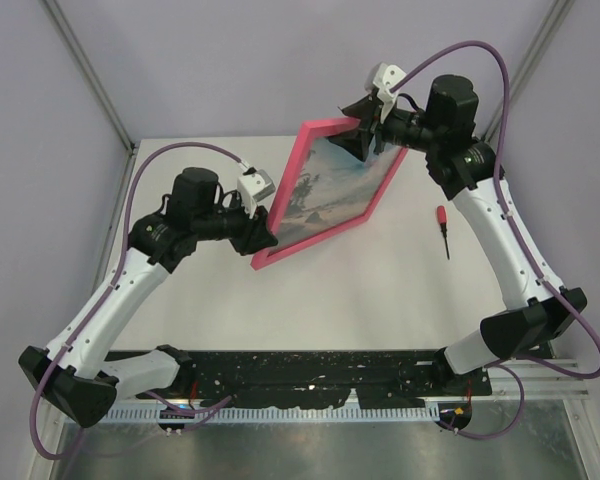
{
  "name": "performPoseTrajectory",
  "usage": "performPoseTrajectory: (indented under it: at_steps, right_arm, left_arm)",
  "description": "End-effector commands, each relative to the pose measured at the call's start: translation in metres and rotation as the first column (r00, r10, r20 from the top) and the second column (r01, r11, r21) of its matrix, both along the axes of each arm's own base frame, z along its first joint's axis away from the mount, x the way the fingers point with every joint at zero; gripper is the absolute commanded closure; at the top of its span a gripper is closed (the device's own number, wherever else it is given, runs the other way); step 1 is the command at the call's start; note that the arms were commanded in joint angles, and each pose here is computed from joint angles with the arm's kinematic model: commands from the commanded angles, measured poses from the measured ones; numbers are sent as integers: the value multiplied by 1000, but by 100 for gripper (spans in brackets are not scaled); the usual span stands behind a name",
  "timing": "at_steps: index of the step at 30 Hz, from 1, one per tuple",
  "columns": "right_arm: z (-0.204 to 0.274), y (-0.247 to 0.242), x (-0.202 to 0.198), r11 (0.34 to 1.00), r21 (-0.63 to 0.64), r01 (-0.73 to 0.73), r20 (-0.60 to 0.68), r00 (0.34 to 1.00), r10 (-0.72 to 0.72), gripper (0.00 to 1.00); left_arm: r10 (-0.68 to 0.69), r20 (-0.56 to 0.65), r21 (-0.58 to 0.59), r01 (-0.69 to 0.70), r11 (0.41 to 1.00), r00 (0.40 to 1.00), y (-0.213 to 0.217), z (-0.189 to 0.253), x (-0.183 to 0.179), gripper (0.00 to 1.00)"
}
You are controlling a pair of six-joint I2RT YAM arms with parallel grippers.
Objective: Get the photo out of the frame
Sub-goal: Turn over the photo frame at the center of the board.
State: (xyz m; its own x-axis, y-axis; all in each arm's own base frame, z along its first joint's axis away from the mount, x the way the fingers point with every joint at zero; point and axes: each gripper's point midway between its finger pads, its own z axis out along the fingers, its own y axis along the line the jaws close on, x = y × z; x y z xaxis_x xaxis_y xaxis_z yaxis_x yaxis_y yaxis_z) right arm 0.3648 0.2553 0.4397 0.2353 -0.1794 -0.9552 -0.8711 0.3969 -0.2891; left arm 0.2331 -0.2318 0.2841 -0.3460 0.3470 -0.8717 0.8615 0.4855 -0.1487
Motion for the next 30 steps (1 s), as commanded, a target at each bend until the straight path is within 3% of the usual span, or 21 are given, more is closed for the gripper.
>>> performPoseTrajectory:
  at_steps: [1, 14, 24, 27, 30]
  right_arm:
    - [-82, 32, -108, 976, 66, -210, -699, 688, 195, 92]
    - [-78, 30, -113, 974, 66, -218, -679, 705, 204, 92]
    - [-83, 29, -113, 974, 60, -220, -680, 705, 201, 92]
    - [-82, 29, -114, 974, 60, -220, -679, 706, 202, 92]
    - [-81, 28, -115, 974, 60, -219, -676, 709, 201, 92]
  left_arm:
    - [-2, 256, -174, 48, 984, 967, -25, 71, 27, 93]
    - [-16, 233, -202, 64, 977, 972, -33, 74, 30, 75]
    - [-48, 212, -224, 96, 970, 976, -42, 80, 31, 50]
    - [-53, 201, -227, 99, 969, 978, -44, 79, 31, 56]
    - [-53, 195, -231, 98, 968, 979, -44, 78, 33, 85]
